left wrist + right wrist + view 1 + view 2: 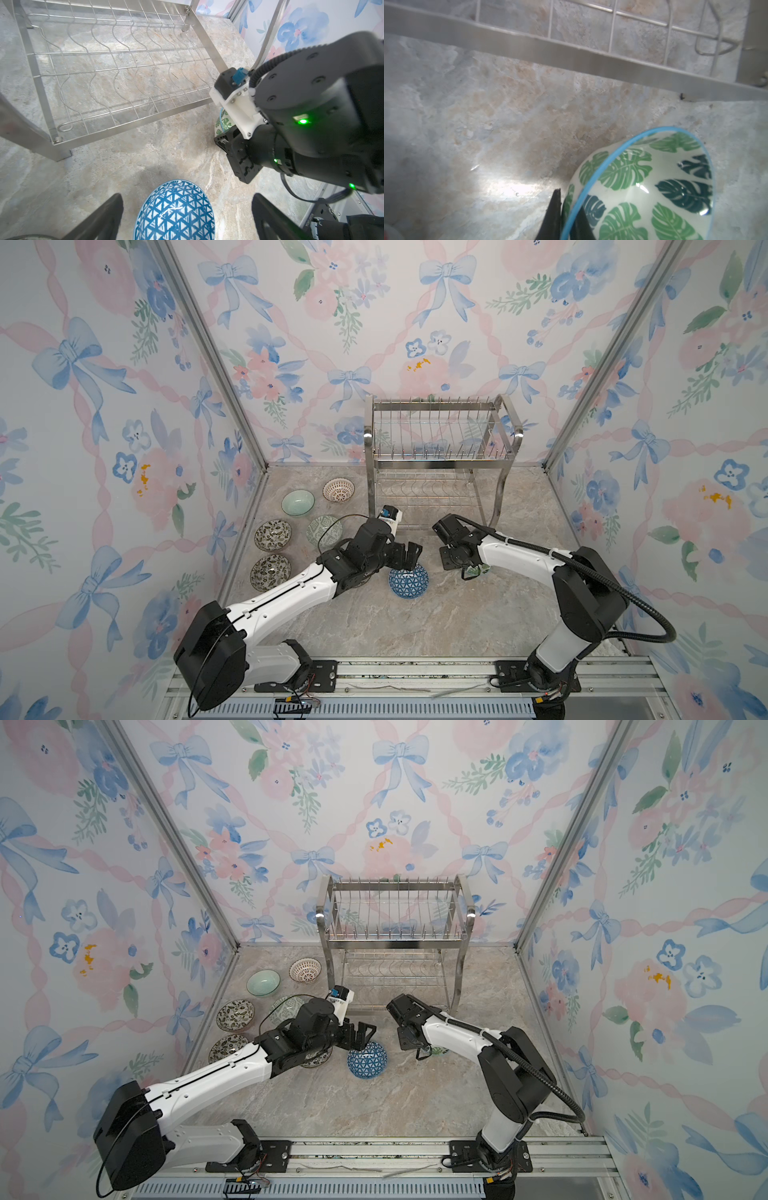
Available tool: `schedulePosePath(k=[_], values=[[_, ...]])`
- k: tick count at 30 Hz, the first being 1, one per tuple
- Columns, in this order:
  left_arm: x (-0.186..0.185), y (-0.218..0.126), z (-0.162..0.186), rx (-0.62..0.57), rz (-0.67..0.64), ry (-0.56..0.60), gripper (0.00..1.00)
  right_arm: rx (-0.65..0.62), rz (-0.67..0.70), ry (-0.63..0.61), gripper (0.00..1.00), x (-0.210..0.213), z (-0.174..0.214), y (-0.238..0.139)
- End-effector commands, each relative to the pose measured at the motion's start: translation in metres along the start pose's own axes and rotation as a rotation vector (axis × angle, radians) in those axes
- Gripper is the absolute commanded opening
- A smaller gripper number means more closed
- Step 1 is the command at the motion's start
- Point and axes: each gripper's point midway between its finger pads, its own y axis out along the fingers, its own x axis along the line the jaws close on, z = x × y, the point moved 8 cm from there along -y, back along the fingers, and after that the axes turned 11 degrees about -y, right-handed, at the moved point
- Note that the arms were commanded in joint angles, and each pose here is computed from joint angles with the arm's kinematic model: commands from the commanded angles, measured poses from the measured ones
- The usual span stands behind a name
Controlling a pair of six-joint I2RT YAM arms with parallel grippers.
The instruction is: Load the bowls into the dish rack
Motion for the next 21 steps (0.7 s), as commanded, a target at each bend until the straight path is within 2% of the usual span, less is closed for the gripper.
schedulePosePath(k=[1, 6, 10, 13, 18, 21], values=[[0.013, 0.003, 0.000, -0.026, -0.097, 0.022, 0.98, -0.118, -0.075, -0.015, 0.02, 0.004, -0.008, -0.040], [0.008, -0.006, -0.004, -0.041, -0.071, 0.122, 0.98, -0.284, -0.184, 0.006, 0.00, 0.002, -0.022, -0.082], [0.005, -0.019, -0.011, -0.033, 0.021, 0.147, 0.98, -0.439, -0.282, 0.020, 0.00, 0.004, -0.035, -0.106], [0.014, -0.028, -0.017, -0.089, -0.021, 0.141, 0.98, -0.551, -0.348, 0.000, 0.00, 0.011, -0.048, -0.116], [0.030, -0.038, -0.025, -0.200, -0.179, 0.160, 0.98, -0.722, -0.403, 0.015, 0.00, 0.019, -0.071, -0.118], [0.035, -0.037, -0.028, -0.221, -0.231, 0.174, 0.98, -0.809, -0.421, 0.016, 0.00, 0.025, -0.083, -0.113]])
